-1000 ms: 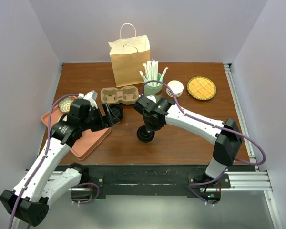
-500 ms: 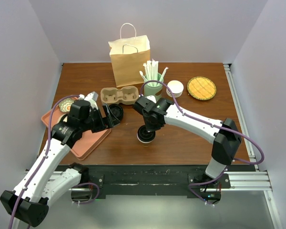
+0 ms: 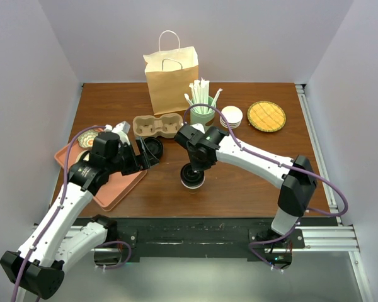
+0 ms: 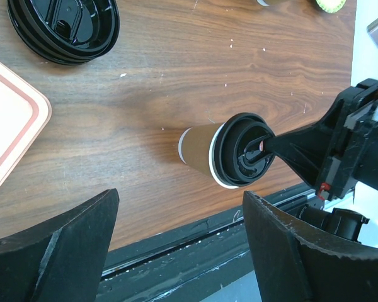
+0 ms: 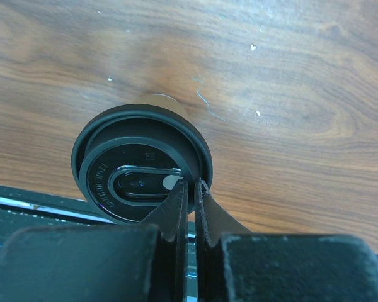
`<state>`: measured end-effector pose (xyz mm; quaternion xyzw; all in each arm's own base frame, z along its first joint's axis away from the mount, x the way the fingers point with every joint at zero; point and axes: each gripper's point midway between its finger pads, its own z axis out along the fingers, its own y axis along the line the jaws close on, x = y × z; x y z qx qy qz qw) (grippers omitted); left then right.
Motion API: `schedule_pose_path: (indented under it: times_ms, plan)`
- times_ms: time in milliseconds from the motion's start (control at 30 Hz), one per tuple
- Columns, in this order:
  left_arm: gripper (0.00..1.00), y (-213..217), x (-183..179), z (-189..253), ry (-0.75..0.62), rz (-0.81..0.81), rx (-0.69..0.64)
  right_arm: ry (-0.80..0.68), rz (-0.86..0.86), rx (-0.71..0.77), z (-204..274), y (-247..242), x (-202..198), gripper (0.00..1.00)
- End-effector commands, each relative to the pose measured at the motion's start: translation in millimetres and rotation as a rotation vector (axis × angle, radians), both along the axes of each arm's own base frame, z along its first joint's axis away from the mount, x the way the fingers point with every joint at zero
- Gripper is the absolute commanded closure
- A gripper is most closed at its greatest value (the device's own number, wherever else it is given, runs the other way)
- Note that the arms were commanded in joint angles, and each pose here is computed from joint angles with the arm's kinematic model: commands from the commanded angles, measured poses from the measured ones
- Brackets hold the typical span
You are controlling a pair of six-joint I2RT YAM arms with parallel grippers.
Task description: Pack the takeout coffee
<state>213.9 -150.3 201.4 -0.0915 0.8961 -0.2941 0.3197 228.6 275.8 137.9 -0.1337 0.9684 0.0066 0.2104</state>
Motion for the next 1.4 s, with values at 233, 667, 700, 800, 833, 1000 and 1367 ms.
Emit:
schedule_pose_path:
  times_ms: [233, 667, 700, 800, 833, 1000, 1367]
  plan:
    - [0.16, -5.4, 2.2, 6.0, -0.032, -0.031, -0.026, 0.026, 0.042, 0.006, 3.0, 7.6, -3.0, 1.0]
    - [0.16, -4.5, 1.3, 3.2, -0.025, -0.035, -0.016, 0.011, 0.037, -0.049, -5.4, -3.0, -0.6, 1.0]
    - [0.16, -4.8, 1.9, 3.3, -0.025, -0.035, -0.016, 0.011, 0.035, -0.053, -5.8, -4.2, -0.8, 1.0]
    - [0.16, -5.7, 2.6, 2.2, -0.024, -0.035, -0.02, 0.015, 0.037, -0.061, -8.7, -5.9, -1.8, 1.0]
    - [0.16, -6.2, 3.0, 2.4, -0.024, -0.035, -0.023, 0.017, 0.036, -0.06, -9.1, -6.3, -2.5, 1.0]
    - [0.16, -7.3, 3.7, 1.0, -0.021, -0.037, -0.026, 0.02, 0.036, -0.061, -9.6, -7.0, -3.4, 1.0]
    - [0.2, -13.1, 1.5, -7.6, -0.013, -0.073, -0.044, -0.018, 0.024, 0.038, 35.0, 4.8, -0.1, 0.63]
